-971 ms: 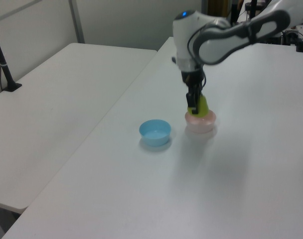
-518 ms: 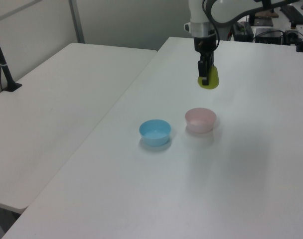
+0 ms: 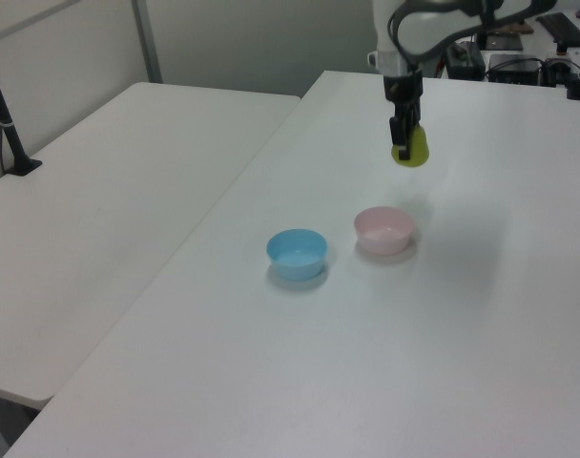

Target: Pick up a pear from the bowl

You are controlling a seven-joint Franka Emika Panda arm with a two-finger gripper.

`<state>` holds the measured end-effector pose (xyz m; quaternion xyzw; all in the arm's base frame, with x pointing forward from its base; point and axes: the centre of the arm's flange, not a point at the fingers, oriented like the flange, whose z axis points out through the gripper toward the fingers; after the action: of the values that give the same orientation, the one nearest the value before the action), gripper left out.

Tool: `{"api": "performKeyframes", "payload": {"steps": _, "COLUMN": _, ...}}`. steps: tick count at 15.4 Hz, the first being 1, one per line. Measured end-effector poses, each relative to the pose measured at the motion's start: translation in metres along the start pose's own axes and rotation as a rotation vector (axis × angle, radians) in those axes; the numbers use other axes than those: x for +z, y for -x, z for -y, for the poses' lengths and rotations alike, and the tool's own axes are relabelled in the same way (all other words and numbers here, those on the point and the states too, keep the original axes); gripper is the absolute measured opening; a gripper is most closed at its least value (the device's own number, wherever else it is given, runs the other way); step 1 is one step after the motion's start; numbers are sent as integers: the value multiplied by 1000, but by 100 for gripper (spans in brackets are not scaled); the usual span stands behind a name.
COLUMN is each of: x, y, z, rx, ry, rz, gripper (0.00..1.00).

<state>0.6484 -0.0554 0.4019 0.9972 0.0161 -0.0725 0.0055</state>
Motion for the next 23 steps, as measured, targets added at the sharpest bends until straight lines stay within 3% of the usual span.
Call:
{"api": "performKeyframes", "payload": {"steps": 3, "x": 43, "y": -18, "z": 4, "rx": -7, "ry": 19, "rz": 11, "gripper": 69}}
{"api": "performKeyframes", "payload": {"steps": 7, "x": 68, "y": -25, "z": 5, "rx": -9, "ry": 27, "rz": 33, "gripper": 70}}
{"api": "performKeyframes", "payload": {"steps": 10, "x": 66, "y": -26, "z": 5, "rx": -10, "ry": 28, "rz": 27, "gripper": 96}}
{"api": "performKeyframes", "payload": {"steps": 14, "x": 32, "y": -19, "z": 8, "rx": -13, "ry": 19, "rz": 10, "gripper": 100}}
{"api": "performKeyframes", "payload": {"steps": 20, "x": -70, "y": 26, "z": 37, "rx": 29, "ry": -17, "rz": 5, "gripper": 100}}
{"api": "performKeyframes", "payload": {"steps": 23, "x": -100, "y": 42, "z": 40, "rx": 67, "ry": 16, "rz": -9, "gripper": 100}}
